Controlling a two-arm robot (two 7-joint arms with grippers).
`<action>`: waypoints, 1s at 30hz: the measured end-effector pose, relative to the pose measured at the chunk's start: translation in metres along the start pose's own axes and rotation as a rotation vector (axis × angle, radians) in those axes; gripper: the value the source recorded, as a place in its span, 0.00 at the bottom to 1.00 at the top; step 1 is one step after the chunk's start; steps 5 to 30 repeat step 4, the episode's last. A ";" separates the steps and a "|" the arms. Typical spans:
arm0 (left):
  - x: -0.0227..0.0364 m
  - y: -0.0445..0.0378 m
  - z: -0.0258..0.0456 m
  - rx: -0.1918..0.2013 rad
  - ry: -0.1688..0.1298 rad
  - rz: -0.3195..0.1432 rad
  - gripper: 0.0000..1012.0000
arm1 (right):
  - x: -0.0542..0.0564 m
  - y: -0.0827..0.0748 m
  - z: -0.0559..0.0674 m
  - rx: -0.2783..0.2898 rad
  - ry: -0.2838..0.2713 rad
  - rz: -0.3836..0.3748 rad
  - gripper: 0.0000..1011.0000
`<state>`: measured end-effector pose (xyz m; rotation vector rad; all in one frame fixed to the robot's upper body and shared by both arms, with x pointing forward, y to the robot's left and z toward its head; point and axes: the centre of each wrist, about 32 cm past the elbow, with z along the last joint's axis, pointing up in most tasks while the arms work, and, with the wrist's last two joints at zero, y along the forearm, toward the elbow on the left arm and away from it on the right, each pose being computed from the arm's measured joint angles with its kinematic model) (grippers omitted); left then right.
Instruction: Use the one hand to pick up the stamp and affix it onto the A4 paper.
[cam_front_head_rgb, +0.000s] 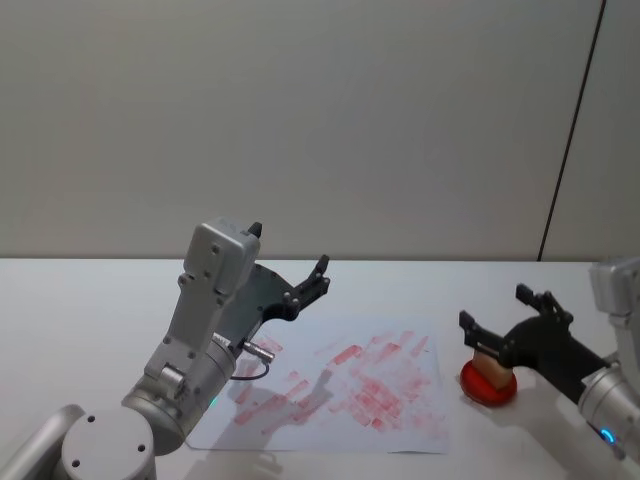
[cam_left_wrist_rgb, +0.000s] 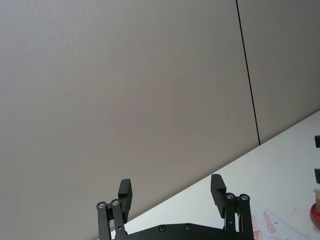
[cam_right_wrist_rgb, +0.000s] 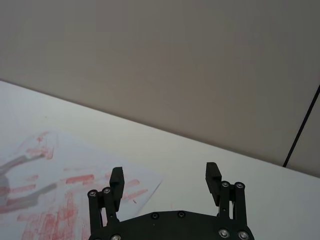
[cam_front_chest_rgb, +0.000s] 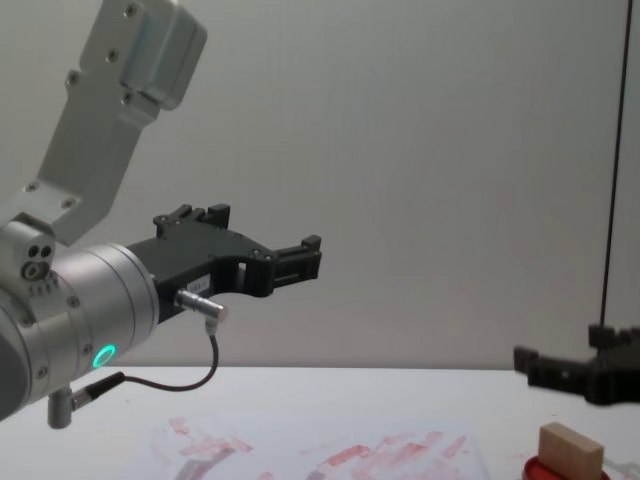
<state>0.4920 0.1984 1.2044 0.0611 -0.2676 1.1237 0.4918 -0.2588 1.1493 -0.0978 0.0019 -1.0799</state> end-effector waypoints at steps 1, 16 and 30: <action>0.0000 0.0000 0.0000 0.000 0.000 0.000 0.99 | 0.000 0.000 0.002 0.007 0.002 -0.001 0.99; 0.0000 0.0000 0.0000 0.000 0.000 0.000 0.99 | -0.001 0.000 0.006 0.030 0.008 -0.002 0.99; 0.0000 0.0000 0.0000 0.000 0.000 0.000 0.99 | -0.001 0.000 0.006 0.030 0.008 -0.002 0.99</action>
